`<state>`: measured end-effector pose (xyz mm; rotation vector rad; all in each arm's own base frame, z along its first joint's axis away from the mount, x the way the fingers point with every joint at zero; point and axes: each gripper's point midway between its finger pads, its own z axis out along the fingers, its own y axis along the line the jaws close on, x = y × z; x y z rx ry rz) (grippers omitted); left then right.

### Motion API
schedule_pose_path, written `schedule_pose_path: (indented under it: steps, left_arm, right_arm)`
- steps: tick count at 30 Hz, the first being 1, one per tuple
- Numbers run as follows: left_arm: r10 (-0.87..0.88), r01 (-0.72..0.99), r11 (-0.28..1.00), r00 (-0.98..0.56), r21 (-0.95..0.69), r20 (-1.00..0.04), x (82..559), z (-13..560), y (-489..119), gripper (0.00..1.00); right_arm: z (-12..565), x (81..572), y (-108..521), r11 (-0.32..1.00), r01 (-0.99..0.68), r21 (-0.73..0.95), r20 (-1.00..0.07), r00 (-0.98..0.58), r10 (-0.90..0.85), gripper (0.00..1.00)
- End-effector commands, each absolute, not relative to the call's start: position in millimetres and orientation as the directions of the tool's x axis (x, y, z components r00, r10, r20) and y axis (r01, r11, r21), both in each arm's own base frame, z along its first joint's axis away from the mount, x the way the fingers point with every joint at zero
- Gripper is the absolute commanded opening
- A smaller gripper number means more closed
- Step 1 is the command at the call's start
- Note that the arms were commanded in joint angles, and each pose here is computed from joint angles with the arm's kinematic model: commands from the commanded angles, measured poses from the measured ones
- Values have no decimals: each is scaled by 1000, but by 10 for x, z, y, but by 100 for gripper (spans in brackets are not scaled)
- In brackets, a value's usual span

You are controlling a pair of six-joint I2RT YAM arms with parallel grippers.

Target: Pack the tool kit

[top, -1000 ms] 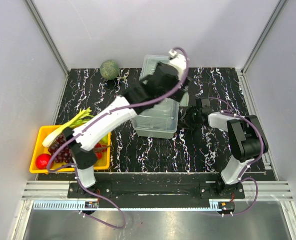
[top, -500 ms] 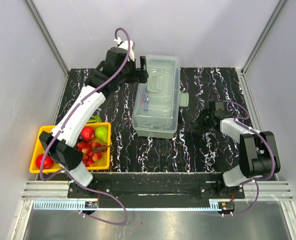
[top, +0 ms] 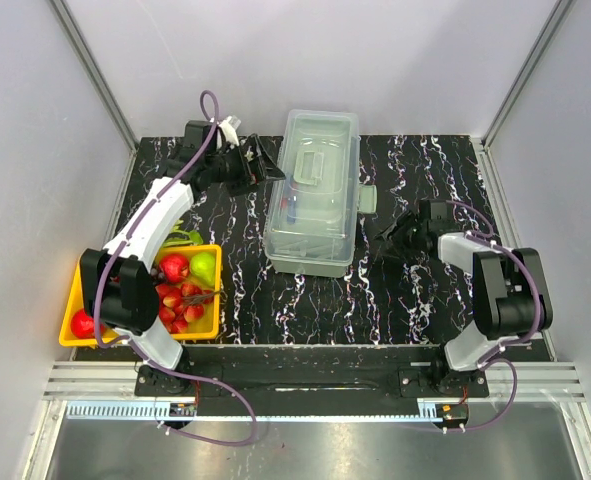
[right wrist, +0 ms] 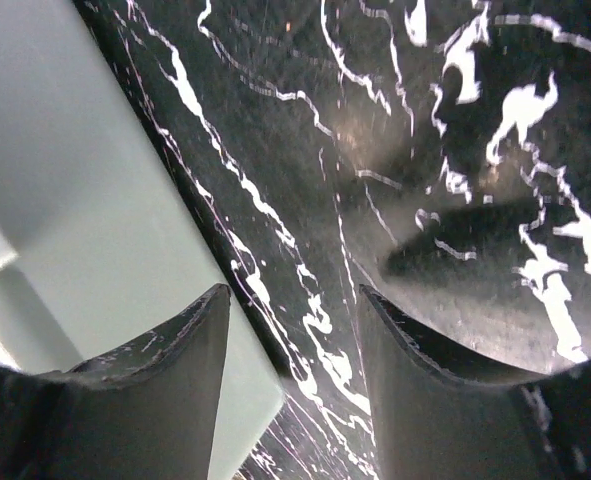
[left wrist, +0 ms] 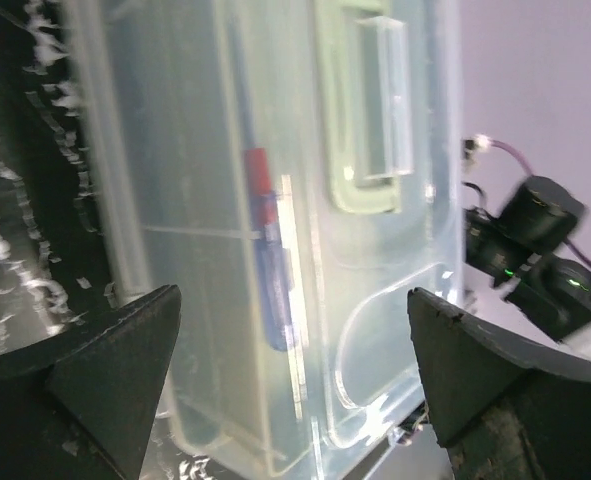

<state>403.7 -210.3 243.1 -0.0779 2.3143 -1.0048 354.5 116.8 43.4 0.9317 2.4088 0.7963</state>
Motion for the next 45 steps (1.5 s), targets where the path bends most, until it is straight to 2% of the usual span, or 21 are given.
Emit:
schedule_pose_path:
  steps: [1,6,12,19,23,29,42,45]
  left_arm:
    - [-295,344,525,-785,-778,-546,3996,2948,-2397,99]
    - [-285,278,579,-812,-766,-510,4009,2682,-2339,99]
    - [-250,243,639,-832,-729,-496,3993,2412,-2259,99]
    - [-299,161,681,-830,-714,-472,4032,2259,-2181,99]
    - [-329,147,663,-824,-734,-461,4067,2232,-2209,99]
    - [-314,152,639,-843,-754,-437,4073,2145,-2302,99]
    - [-289,177,633,-849,-754,-442,4067,2127,-2368,99]
    - [-284,181,635,-849,-751,-445,4059,2120,-2371,99]
  right_arm:
    - [617,3931,1139,548,407,731,-194,-645,739,59]
    - [646,4234,1216,488,350,799,-164,-654,738,59]
    - [817,4534,1388,378,205,903,-157,-661,734,66]
    - [1191,4656,1529,217,46,975,-131,-669,731,66]
    - [1373,4619,1585,124,-26,992,-109,-676,729,66]
    - [1449,4594,1636,97,-111,989,-147,-701,698,67]
    - [1631,4534,1706,-11,-214,977,-150,-719,679,68]
    - [1658,4533,1735,-17,-217,976,-150,-727,670,64]
